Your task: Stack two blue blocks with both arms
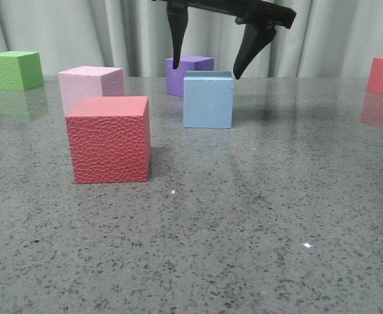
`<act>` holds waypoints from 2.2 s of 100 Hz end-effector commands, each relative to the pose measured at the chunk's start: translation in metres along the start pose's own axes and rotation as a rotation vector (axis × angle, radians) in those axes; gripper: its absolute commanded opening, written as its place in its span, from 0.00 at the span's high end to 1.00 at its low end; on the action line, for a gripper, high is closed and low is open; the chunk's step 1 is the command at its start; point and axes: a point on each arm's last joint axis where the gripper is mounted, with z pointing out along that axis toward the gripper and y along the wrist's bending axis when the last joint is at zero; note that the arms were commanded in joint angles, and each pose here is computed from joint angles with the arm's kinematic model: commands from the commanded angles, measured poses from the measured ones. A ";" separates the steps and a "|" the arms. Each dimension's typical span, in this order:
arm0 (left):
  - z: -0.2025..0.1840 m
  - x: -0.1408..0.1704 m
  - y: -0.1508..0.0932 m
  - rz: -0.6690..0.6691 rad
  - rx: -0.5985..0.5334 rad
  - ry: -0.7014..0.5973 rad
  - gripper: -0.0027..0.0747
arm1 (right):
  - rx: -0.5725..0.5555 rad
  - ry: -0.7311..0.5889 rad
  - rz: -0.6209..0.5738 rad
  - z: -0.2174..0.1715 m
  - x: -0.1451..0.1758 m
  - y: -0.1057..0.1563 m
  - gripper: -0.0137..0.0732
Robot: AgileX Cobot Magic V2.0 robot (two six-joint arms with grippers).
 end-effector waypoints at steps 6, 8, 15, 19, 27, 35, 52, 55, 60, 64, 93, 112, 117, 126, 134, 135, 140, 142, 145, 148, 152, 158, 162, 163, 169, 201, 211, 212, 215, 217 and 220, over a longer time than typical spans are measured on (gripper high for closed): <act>-0.003 -0.025 -0.003 -0.021 0.009 -0.089 0.25 | -0.013 -0.097 -0.033 -0.063 0.005 0.002 0.14; -0.002 -0.027 -0.003 -0.021 0.010 -0.083 0.25 | -0.007 -0.105 -0.038 -0.066 0.005 0.002 0.14; 0.002 -0.030 -0.004 -0.020 0.012 -0.057 0.25 | 0.009 -0.147 -0.061 -0.080 0.008 0.004 0.14; 0.005 -0.031 -0.004 -0.020 0.013 -0.037 0.25 | 0.009 -0.165 -0.076 -0.089 0.011 0.006 0.14; 0.013 -0.031 -0.004 -0.020 0.015 0.014 0.25 | 0.003 -0.198 -0.095 -0.108 0.017 0.006 0.14; 0.023 -0.032 -0.005 -0.021 0.016 0.070 0.25 | -0.007 -0.219 -0.106 -0.122 0.026 0.004 0.14; 0.046 -0.034 -0.005 -0.051 0.013 0.151 0.25 | -0.033 -0.281 -0.111 -0.147 0.053 -0.010 0.14; 0.050 -0.035 -0.005 -0.051 0.013 0.157 0.25 | -0.040 -0.295 -0.112 -0.150 0.059 -0.013 0.14; 0.056 -0.035 -0.005 -0.052 0.012 0.175 0.25 | -0.056 -0.325 -0.114 -0.159 0.072 -0.019 0.14; 0.061 -0.035 -0.005 -0.052 0.011 0.194 0.25 | -0.062 -0.336 -0.115 -0.159 0.081 -0.024 0.14; 0.101 -0.035 -0.005 -0.062 0.012 0.341 0.25 | -0.127 -0.494 -0.130 -0.186 0.152 -0.063 0.14; 0.132 -0.036 -0.006 -0.089 0.015 0.473 0.25 | -0.144 -0.537 -0.132 -0.202 0.185 -0.080 0.14; 0.141 -0.037 -0.007 -0.092 0.020 0.520 0.25 | -0.148 -0.541 -0.130 -0.207 0.191 -0.083 0.14; 0.158 -0.031 -0.007 -0.092 0.024 0.628 0.25 | -0.159 -0.563 -0.129 -0.220 0.201 -0.088 0.14; 0.172 -0.029 -0.007 -0.092 0.026 0.687 0.25 | -0.179 -0.607 -0.130 -0.231 0.209 -0.091 0.14; 0.175 -0.027 -0.007 -0.092 0.026 0.697 0.25 | -0.183 -0.615 -0.130 -0.234 0.211 -0.092 0.14; 0.182 -0.024 -0.006 -0.093 0.026 0.733 0.25 | -0.192 -0.638 -0.131 -0.240 0.217 -0.095 0.14; 0.185 -0.023 -0.006 -0.093 0.026 0.744 0.25 | -0.196 -0.646 -0.130 -0.243 0.219 -0.096 0.14; 0.188 -0.022 -0.006 -0.093 0.027 0.765 0.25 | -0.200 -0.655 -0.130 -0.246 0.223 -0.098 0.14; 0.191 -0.019 -0.006 -0.093 0.027 0.788 0.25 | -0.203 -0.661 -0.130 -0.249 0.226 -0.100 0.14; 0.194 -0.015 -0.006 -0.094 0.027 0.815 0.25 | -0.208 -0.670 -0.129 -0.254 0.231 -0.102 0.14; 0.199 -0.010 -0.005 -0.095 0.026 0.837 0.25 | -0.215 -0.685 -0.129 -0.259 0.236 -0.104 0.14; 0.202 -0.006 -0.005 -0.097 0.024 0.852 0.25 | -0.219 -0.693 -0.129 -0.261 0.238 -0.106 0.14; 0.202 -0.005 -0.004 -0.097 0.024 0.855 0.25 | -0.220 -0.696 -0.129 -0.261 0.239 -0.106 0.14; 0.205 -0.002 -0.004 -0.098 0.023 0.866 0.25 | -0.224 -0.702 -0.129 -0.264 0.241 -0.107 0.14; 0.209 0.010 -0.003 -0.101 0.021 0.940 0.25 | -0.221 -0.697 -0.128 -0.264 0.243 -0.108 0.14; 0.211 0.015 -0.002 -0.101 0.019 0.973 0.25 | -0.221 -0.697 -0.128 -0.264 0.243 -0.108 0.14; 0.211 0.015 -0.003 -0.101 0.019 0.976 0.25 | -0.221 -0.697 -0.128 -0.264 0.243 -0.108 0.14; 0.212 0.017 -0.002 -0.101 0.019 0.984 0.25 | -0.221 -0.697 -0.128 -0.264 0.243 -0.108 0.14; 0.212 0.017 -0.002 -0.101 0.019 0.989 0.25 | -0.221 -0.697 -0.128 -0.264 0.243 -0.108 0.14; 0.212 0.018 -0.002 -0.101 0.019 0.990 0.25 | -0.221 -0.697 -0.128 -0.264 0.243 -0.108 0.14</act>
